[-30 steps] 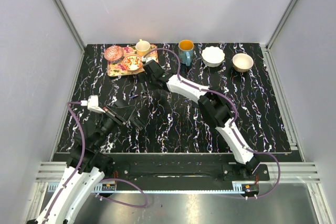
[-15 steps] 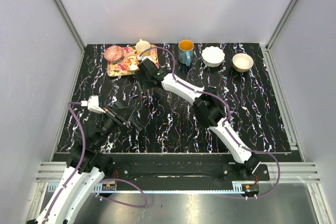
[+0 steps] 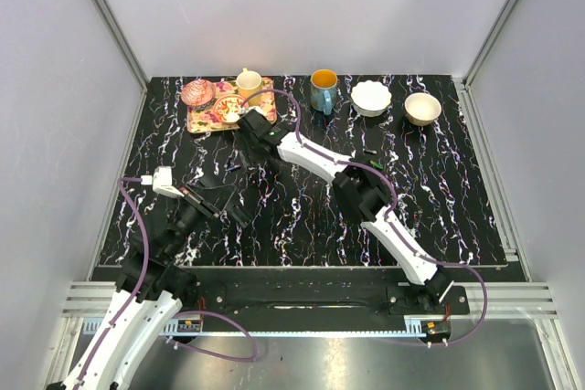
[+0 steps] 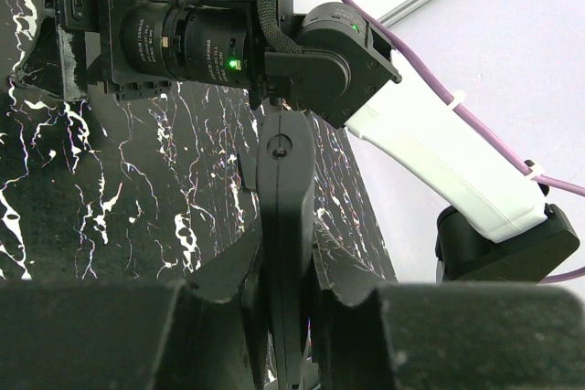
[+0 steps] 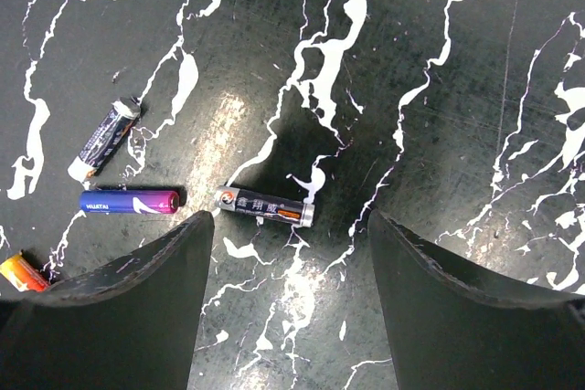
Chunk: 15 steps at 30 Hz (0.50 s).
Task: Load the batteries into the remote control
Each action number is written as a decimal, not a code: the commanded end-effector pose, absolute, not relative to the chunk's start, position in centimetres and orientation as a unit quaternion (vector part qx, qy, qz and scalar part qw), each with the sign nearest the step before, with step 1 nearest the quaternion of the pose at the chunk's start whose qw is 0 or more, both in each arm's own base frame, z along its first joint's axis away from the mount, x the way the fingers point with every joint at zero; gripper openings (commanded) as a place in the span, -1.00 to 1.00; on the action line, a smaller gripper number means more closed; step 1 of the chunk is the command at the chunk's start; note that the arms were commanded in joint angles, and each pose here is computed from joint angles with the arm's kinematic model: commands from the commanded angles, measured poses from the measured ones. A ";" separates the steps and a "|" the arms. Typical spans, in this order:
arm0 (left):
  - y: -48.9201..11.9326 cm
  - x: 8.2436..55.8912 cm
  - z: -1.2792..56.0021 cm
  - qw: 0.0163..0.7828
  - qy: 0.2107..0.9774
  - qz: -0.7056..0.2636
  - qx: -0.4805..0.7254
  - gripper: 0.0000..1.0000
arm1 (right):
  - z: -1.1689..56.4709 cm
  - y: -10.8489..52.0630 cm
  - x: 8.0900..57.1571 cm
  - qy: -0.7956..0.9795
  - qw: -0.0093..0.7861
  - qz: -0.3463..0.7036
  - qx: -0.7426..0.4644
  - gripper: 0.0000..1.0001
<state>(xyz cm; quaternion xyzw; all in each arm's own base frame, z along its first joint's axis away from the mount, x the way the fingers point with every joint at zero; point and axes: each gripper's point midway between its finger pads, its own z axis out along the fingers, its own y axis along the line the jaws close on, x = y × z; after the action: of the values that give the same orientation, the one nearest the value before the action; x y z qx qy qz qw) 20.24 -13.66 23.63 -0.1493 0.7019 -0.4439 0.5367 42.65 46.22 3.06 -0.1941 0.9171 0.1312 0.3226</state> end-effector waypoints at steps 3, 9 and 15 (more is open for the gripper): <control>-13.6 20.2 25.5 0.555 0.679 -0.458 -0.144 -1.00 | 4.2 47.7 42.7 0.908 0.340 0.141 -0.200 0.50; -13.6 20.2 25.5 0.555 0.679 -0.458 -0.145 -1.00 | 3.2 47.7 42.8 0.911 0.335 0.133 -0.202 0.49; -13.6 20.1 25.4 0.555 0.679 -0.458 -0.145 -1.00 | 2.5 47.5 42.7 0.913 0.331 0.127 -0.200 0.39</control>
<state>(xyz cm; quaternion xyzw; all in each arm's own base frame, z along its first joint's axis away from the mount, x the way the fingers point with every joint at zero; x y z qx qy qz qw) 20.23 -13.66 23.65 -0.1493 0.7016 -0.4443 0.5367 42.90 47.09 2.72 -0.1972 0.9143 0.1326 0.3281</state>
